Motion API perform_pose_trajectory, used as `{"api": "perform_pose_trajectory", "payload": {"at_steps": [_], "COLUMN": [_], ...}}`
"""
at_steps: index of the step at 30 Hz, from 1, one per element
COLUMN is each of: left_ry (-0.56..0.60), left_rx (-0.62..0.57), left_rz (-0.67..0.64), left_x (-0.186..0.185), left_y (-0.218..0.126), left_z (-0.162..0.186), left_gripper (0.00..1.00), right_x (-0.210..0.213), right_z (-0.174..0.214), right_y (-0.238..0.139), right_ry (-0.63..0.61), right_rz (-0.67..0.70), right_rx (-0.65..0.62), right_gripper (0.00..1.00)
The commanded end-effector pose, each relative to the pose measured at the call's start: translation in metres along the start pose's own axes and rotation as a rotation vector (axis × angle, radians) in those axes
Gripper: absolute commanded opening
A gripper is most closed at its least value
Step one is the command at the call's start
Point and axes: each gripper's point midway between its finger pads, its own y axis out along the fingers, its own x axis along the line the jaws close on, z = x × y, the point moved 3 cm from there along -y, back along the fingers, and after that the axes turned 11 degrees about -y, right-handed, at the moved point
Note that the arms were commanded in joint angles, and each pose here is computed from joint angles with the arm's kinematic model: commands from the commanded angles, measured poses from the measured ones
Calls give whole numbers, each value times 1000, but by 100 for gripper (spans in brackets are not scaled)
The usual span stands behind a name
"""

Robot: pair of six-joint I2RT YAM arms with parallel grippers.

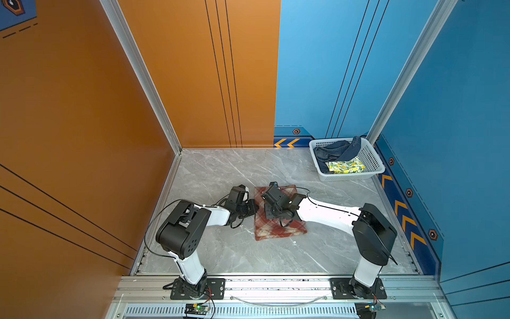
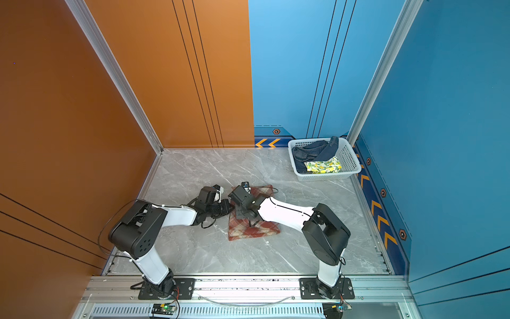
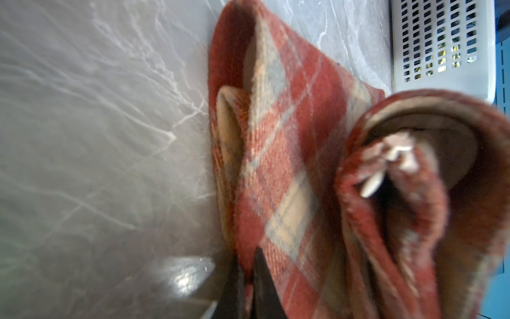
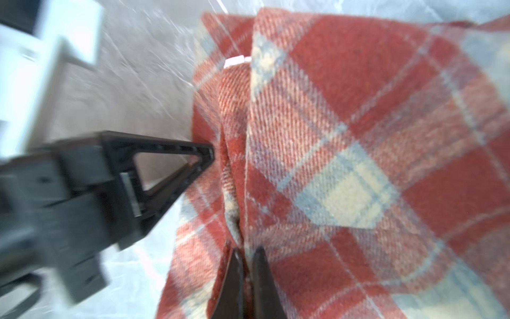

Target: Fold and stack the skirts

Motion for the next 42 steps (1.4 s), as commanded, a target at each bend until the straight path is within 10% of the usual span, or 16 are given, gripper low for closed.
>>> {"api": "perform_pose_trajectory", "payload": {"at_steps": [1, 17, 22, 32, 42], "left_ry": [-76, -91, -96, -83, -85], "left_rx": [131, 111, 99, 55, -96], "left_rz": [-218, -210, -198, -206, -243], "left_x": [63, 63, 59, 39, 26], "left_y": [1, -5, -7, -24, -61], "left_z": [39, 34, 30, 11, -10], "left_gripper": [0, 0, 0, 49, 61], "right_x": [13, 36, 25, -1, -56], "right_z": [-6, 2, -2, -23, -24], "right_y": [-9, 38, 29, -22, -58], "right_ry": [90, 377, 358, 362, 346], "right_rz": [-116, -305, -268, -283, -182], "right_rx": [-27, -57, -92, -215, -283], "right_gripper": [0, 0, 39, 59, 61]}}
